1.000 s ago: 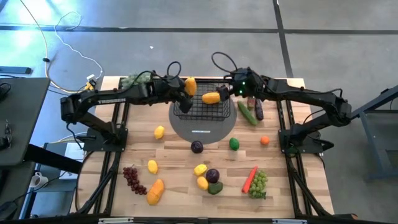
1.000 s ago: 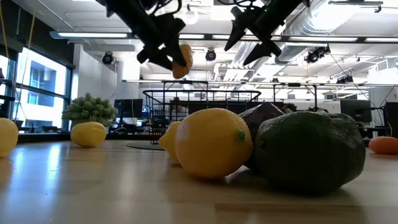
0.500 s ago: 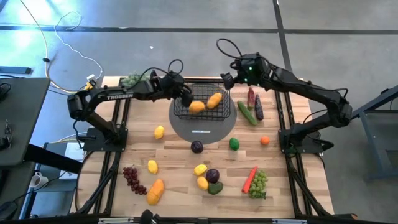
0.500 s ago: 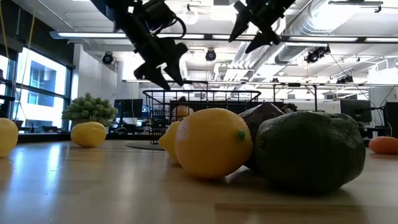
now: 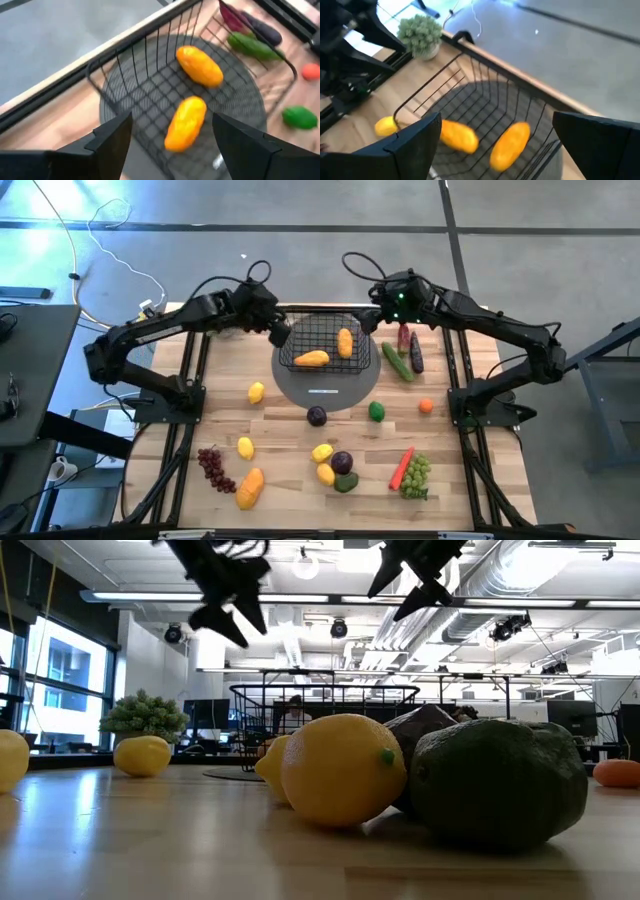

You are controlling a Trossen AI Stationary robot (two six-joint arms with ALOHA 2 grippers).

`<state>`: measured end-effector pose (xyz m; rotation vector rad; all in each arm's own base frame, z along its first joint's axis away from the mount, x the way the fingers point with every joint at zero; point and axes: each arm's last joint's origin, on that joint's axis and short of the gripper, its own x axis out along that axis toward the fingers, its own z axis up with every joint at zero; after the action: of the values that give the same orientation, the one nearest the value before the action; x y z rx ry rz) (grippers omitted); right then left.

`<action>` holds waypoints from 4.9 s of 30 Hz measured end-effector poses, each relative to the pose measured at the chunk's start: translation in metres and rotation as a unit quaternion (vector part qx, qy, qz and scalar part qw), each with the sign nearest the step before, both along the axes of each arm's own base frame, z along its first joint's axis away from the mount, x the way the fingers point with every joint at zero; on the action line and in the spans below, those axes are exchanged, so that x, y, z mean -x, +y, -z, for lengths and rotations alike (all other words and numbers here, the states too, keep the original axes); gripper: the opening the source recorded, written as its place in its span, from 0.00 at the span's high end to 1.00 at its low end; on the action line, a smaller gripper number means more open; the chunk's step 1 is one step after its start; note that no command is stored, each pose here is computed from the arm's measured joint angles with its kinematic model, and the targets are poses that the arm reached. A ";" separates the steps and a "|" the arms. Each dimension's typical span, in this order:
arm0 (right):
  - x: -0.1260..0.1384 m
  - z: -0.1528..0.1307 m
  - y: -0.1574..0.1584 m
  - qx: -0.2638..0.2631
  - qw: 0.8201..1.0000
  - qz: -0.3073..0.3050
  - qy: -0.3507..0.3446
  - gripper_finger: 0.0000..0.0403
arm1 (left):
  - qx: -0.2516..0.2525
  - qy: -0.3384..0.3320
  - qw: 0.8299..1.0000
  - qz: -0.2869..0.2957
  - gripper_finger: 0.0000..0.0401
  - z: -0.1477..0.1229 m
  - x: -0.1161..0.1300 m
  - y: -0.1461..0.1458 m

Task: Build produce basket
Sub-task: Put the green lime into the wire basket

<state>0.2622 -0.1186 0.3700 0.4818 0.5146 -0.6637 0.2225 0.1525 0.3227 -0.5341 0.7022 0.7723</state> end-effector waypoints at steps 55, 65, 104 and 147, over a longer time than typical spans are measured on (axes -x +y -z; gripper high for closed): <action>0.005 0.066 0.239 -0.349 0.914 0.103 0.181 0.09 | 0.053 0.079 0.948 0.304 0.34 -0.016 0.019 -0.170; -0.025 0.087 0.260 -0.275 0.940 -0.070 0.189 0.09 | 0.045 0.076 0.961 0.263 0.34 -0.016 0.019 -0.167; -0.063 0.187 0.365 0.033 0.863 -0.467 0.190 0.09 | 0.111 0.024 0.988 0.101 0.34 -0.016 0.019 -0.171; -0.063 0.224 0.360 -0.079 0.893 -0.354 0.265 0.61 | 0.083 0.034 0.989 0.119 0.34 -0.016 0.019 -0.170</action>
<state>0.3254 0.2411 0.1458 0.2238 1.1981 -0.0282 0.2036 -0.0173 0.3390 -0.5648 0.8823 0.5123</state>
